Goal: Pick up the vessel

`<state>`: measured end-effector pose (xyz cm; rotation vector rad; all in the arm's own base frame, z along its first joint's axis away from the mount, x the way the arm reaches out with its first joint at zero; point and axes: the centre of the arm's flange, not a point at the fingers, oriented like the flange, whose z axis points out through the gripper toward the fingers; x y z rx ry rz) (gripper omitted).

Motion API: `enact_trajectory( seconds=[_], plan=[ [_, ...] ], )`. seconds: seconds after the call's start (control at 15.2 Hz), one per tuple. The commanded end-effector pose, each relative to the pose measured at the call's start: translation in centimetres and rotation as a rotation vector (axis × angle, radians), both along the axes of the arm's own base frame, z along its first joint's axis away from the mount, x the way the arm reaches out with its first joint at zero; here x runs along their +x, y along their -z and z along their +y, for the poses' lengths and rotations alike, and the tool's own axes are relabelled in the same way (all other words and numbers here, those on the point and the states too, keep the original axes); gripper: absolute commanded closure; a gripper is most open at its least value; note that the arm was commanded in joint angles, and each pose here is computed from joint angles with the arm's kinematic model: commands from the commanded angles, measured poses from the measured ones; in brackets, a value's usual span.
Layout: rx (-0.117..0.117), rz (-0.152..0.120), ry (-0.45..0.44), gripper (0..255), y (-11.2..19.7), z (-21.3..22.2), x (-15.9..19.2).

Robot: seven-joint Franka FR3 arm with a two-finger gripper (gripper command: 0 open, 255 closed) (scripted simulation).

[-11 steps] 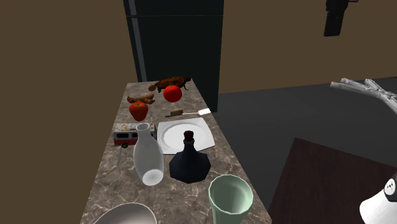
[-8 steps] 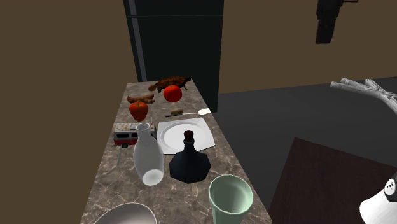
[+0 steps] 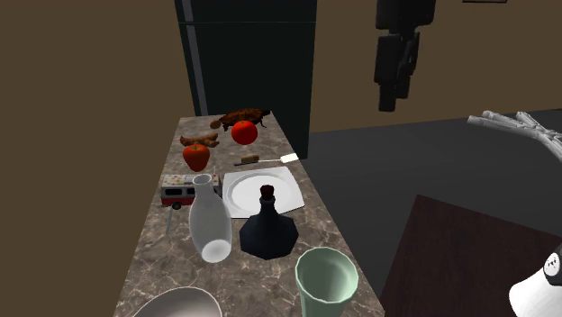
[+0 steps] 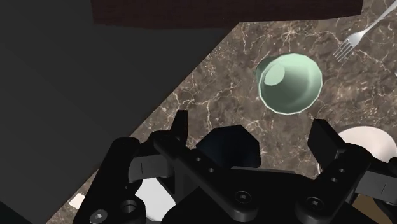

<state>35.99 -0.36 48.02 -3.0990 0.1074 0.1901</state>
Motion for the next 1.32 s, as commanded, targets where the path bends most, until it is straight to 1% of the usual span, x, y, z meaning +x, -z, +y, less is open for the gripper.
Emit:
enact_trajectory(
  seconds=[0.0,1.25],
  plan=[
    [0.000,-0.010,-0.001,0,2.1,0.3,1.6],
    [0.002,-0.085,-0.013,0,20.1,1.4,17.9]
  ],
)
